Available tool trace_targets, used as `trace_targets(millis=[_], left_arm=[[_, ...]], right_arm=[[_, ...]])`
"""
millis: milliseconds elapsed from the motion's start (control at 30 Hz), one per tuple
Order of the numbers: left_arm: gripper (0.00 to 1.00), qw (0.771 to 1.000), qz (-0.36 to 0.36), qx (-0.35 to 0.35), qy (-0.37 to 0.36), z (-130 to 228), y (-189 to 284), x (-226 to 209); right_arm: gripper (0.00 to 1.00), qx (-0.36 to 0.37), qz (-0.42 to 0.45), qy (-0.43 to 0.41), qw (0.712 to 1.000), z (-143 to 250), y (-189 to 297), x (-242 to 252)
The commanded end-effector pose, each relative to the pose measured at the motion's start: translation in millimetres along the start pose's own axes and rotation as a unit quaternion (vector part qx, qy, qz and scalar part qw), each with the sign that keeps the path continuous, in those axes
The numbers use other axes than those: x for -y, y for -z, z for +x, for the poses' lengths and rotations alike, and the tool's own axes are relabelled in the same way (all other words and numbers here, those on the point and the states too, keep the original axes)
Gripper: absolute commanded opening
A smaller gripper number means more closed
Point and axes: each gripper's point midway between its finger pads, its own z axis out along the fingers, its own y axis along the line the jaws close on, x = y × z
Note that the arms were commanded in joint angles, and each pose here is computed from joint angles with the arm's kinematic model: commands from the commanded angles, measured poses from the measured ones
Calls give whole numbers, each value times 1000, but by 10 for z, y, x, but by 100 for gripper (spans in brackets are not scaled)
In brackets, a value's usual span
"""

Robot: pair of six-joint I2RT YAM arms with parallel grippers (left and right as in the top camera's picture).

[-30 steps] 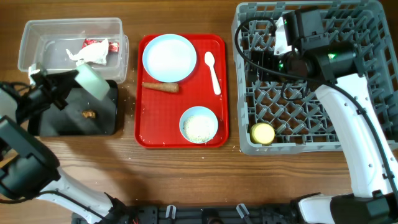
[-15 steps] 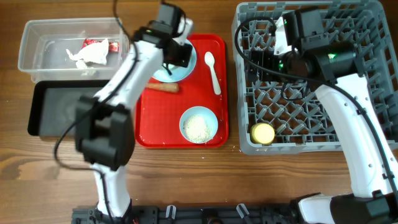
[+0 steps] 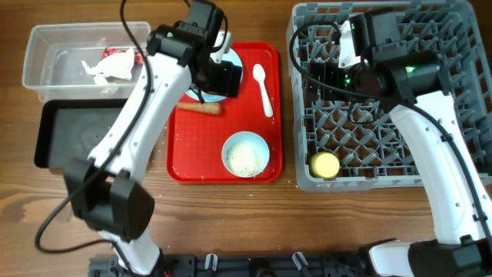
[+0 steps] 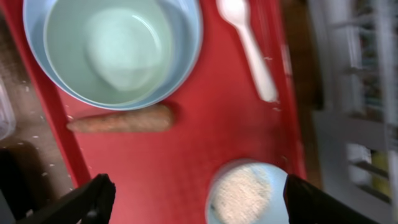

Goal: Sort waste into correct bins and load items into the dishwasher rack
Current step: 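Set the empty bowl onto the plate on the red tray, then grasp the light blue bowl of rice with the left gripper, then pour the rice onto the black tray with the left gripper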

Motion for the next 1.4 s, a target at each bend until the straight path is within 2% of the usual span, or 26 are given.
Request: trace_targets(millis=[0,100,200,300,367,567,600,633,700,800,1067,1233,1367], left_arm=[[84,996,32,-80,11,443,-272,476],[84,993,28,-115,21,789,-566,768],[82,990,20,-135,30,1038,-671,995],[79,990,-33,-127,43,1161,-740,1007],[75,990,-55,-120,38,1257,-879,1003],[52,990,-70,-120,15,1467,-1242,896],[46,990,-74,-120,13,1489,-1267,868],[33,990,-80,-119,11,1493,-1275,844],[24,991,-78,-112,12,1461,-1285,857],[4,992,-72,-98,12,1399,-1302,885],[4,994,-78,-75,18,1278,-1095,843],[4,996,-66,-42,46,1029,-586,734],[4,995,-32,-7,96,828,-153,474]], right_arm=[[100,10,34,11,999,-55,-14,115],[99,47,58,-47,996,-253,70,386],[100,84,35,-115,989,-469,308,748],[100,99,26,-165,981,-496,457,1114],[100,96,32,-166,981,-463,478,1218],[100,84,38,-155,984,-408,467,1226],[100,84,38,-154,984,-407,467,1226],[100,82,38,-152,984,-399,466,1225],[100,78,39,-146,985,-380,463,1224],[100,73,39,-147,986,-357,459,1222],[100,73,40,-135,987,-355,459,1221],[100,73,40,-134,987,-355,459,1221],[100,72,40,-134,988,-354,458,1218]])
